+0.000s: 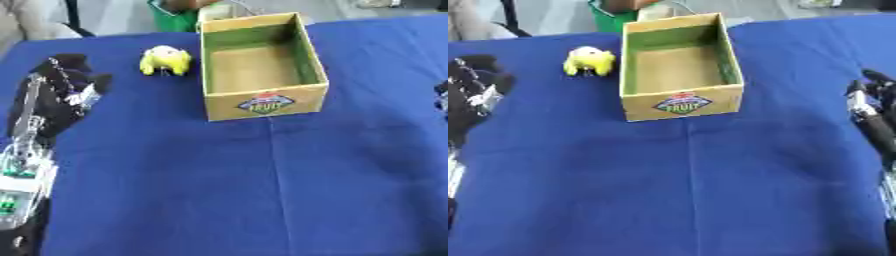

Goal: Pick up objects on the table and place them in the box.

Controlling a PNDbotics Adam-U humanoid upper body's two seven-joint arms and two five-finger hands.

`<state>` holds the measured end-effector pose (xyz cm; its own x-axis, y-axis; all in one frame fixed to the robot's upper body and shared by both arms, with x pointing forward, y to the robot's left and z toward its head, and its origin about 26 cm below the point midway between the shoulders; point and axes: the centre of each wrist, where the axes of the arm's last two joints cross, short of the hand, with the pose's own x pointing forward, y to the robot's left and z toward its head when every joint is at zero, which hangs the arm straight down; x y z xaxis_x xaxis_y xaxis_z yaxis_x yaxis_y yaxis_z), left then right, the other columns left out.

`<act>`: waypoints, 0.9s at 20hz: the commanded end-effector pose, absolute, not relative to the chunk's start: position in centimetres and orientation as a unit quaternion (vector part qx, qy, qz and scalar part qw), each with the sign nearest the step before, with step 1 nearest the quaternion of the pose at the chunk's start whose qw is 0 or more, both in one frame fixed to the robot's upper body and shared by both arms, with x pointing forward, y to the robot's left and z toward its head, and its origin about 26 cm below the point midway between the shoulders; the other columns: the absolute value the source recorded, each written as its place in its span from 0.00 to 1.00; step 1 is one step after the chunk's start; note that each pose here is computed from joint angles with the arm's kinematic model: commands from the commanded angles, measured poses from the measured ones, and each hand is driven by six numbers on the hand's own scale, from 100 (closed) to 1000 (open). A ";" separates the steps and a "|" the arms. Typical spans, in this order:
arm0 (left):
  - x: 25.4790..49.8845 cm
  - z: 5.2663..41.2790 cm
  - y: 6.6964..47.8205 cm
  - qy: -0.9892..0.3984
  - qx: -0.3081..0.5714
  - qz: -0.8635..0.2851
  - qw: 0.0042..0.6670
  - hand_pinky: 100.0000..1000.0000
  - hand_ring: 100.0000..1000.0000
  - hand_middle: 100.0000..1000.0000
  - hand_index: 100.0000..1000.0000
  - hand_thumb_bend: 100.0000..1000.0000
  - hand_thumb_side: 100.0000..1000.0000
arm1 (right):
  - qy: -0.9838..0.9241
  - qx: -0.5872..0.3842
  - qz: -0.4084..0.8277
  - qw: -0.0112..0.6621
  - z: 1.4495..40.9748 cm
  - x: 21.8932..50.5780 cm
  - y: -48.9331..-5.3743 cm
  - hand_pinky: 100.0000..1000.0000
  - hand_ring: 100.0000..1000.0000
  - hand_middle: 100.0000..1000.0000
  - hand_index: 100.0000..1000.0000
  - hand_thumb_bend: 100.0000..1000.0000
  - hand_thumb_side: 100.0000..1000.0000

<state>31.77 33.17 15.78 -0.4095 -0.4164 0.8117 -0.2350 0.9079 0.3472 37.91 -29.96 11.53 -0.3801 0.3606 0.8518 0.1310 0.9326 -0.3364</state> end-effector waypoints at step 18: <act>41.9 25.4 42.1 -0.664 0.506 -0.333 0.439 0.58 0.56 0.57 0.73 0.59 0.32 | -0.824 -0.146 0.132 0.532 11.9 38.1 -30.0 0.72 0.88 0.61 0.88 0.00 0.50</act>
